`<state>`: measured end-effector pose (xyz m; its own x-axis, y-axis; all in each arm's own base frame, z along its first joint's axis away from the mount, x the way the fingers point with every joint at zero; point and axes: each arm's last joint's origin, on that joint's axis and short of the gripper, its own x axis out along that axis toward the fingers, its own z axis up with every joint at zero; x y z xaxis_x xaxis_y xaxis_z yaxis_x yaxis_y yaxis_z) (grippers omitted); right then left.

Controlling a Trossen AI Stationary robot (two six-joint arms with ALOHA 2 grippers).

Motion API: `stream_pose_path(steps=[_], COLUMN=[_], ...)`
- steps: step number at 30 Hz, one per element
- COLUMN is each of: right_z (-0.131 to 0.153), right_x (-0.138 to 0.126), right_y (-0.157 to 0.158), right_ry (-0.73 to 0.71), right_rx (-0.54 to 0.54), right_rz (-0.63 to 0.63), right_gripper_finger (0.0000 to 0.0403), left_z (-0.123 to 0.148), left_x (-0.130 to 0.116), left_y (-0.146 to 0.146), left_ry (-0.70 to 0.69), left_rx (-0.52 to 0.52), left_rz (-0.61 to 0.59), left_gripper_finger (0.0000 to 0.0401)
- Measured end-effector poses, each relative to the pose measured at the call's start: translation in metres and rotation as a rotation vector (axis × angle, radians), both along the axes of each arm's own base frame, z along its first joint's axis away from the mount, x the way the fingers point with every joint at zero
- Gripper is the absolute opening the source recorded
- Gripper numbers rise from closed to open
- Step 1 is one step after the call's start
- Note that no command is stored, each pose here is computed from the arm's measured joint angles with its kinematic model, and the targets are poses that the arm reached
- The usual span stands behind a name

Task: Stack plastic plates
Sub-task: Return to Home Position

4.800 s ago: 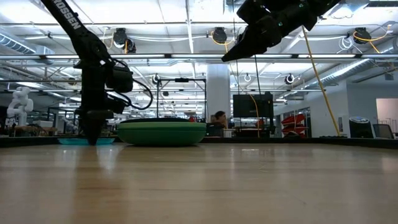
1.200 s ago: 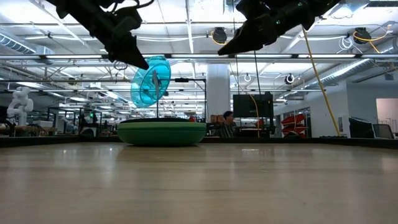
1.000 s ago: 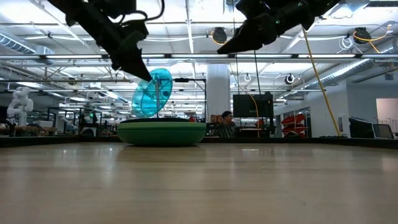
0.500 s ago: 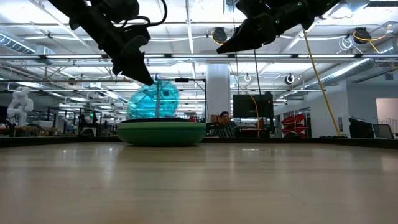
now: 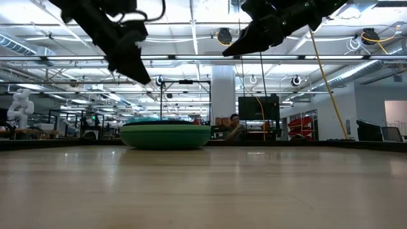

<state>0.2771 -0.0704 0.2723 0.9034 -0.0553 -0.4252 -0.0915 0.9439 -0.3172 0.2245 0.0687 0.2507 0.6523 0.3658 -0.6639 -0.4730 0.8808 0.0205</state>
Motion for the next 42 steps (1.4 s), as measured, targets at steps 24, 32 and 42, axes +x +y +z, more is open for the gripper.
stream_pose_path(steps=[24, 32, 42], right_z=[-0.081, -0.094, -0.104], right_x=[-0.073, -0.11, -0.141], right_y=[0.035, 0.044, 0.045], right_ry=[-0.125, -0.323, -0.465], right_rx=[0.28, 0.262, 0.216], right_rz=[-0.054, -0.02, -0.096], right_gripper_finger=[0.0089, 0.0089, 0.0089], left_z=[-0.023, -0.028, -0.041], left_x=[-0.085, -0.104, -0.132], left_y=[-0.084, -0.082, -0.077], left_ry=[-0.332, -0.398, -0.546], left_rx=[0.137, 0.206, 0.213], left_rz=[-0.379, -0.422, -0.403], left_gripper_finger=[0.014, 0.014, 0.014])
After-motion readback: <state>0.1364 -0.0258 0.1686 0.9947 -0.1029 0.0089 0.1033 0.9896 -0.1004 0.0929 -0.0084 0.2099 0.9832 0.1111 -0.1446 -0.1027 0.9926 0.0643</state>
